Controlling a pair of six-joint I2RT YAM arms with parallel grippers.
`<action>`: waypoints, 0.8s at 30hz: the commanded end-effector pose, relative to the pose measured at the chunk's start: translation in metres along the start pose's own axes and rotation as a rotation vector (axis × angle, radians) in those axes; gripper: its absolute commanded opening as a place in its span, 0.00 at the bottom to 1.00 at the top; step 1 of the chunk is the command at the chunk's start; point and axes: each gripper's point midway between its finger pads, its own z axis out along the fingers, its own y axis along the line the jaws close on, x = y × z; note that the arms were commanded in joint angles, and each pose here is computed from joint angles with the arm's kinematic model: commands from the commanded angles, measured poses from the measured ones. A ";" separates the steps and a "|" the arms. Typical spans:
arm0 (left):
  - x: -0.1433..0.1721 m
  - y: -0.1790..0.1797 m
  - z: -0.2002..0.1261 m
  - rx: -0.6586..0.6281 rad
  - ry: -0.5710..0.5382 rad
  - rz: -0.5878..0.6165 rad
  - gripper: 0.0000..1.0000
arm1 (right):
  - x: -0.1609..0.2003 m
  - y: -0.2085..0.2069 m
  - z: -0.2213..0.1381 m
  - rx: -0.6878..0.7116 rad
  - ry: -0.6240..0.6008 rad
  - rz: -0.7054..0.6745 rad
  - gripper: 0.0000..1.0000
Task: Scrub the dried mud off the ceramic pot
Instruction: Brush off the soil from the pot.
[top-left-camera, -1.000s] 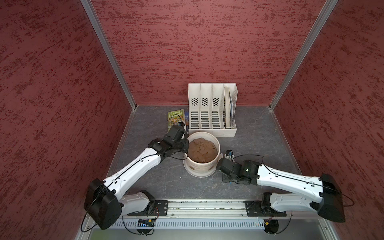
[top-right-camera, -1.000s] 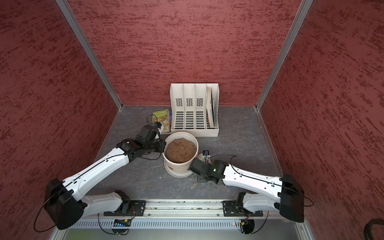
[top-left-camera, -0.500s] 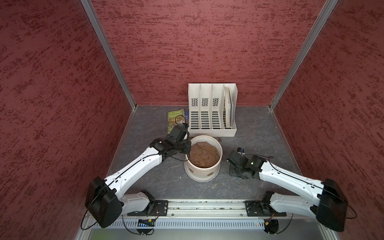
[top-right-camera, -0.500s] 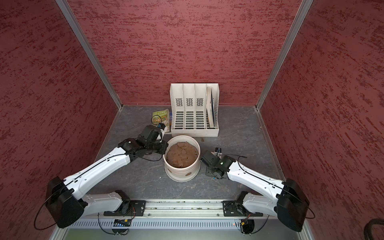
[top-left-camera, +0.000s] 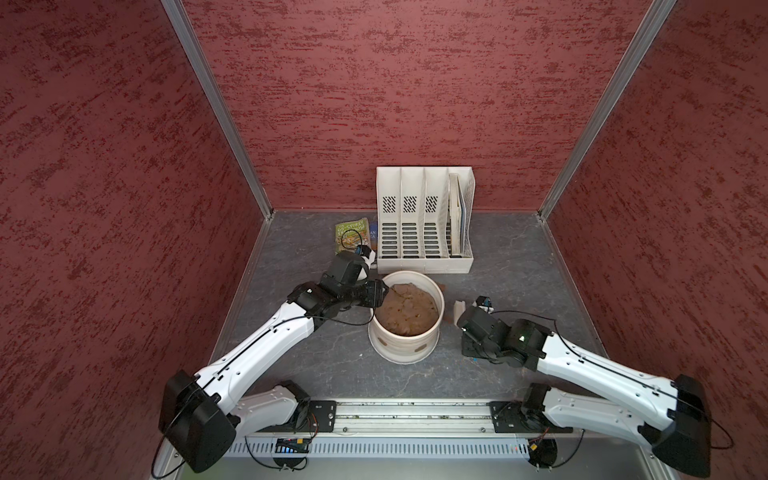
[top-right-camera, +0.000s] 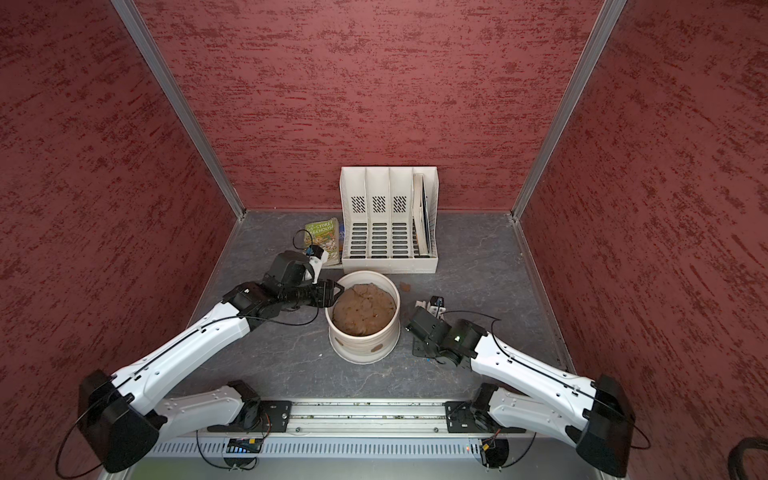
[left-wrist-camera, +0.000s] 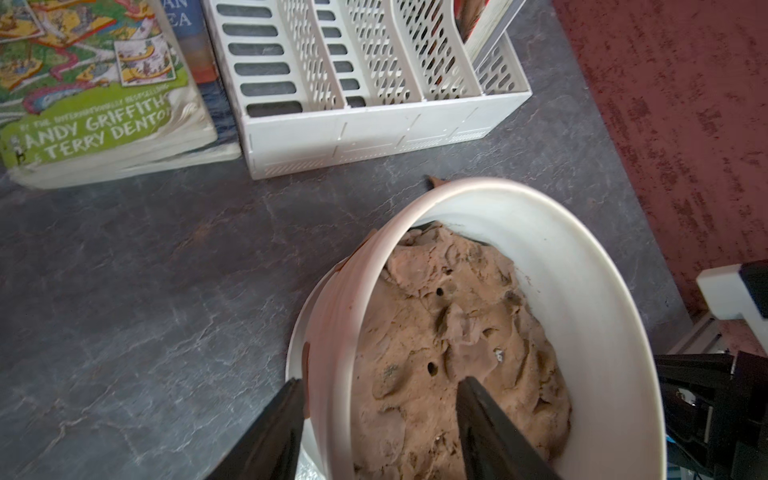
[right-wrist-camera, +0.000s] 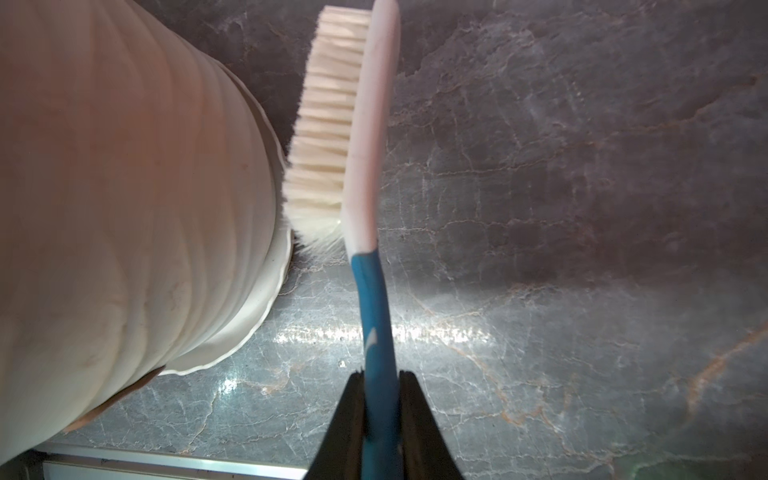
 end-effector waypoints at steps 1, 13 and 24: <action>-0.023 -0.012 0.008 0.056 -0.067 -0.006 0.67 | -0.015 0.010 -0.013 -0.046 -0.079 0.025 0.00; -0.039 0.012 0.042 -0.090 -0.068 -0.016 0.67 | -0.008 0.006 -0.011 -0.056 -0.080 0.052 0.00; -0.019 0.030 0.034 -0.174 -0.015 -0.037 0.41 | -0.008 0.006 -0.014 -0.055 -0.087 0.055 0.00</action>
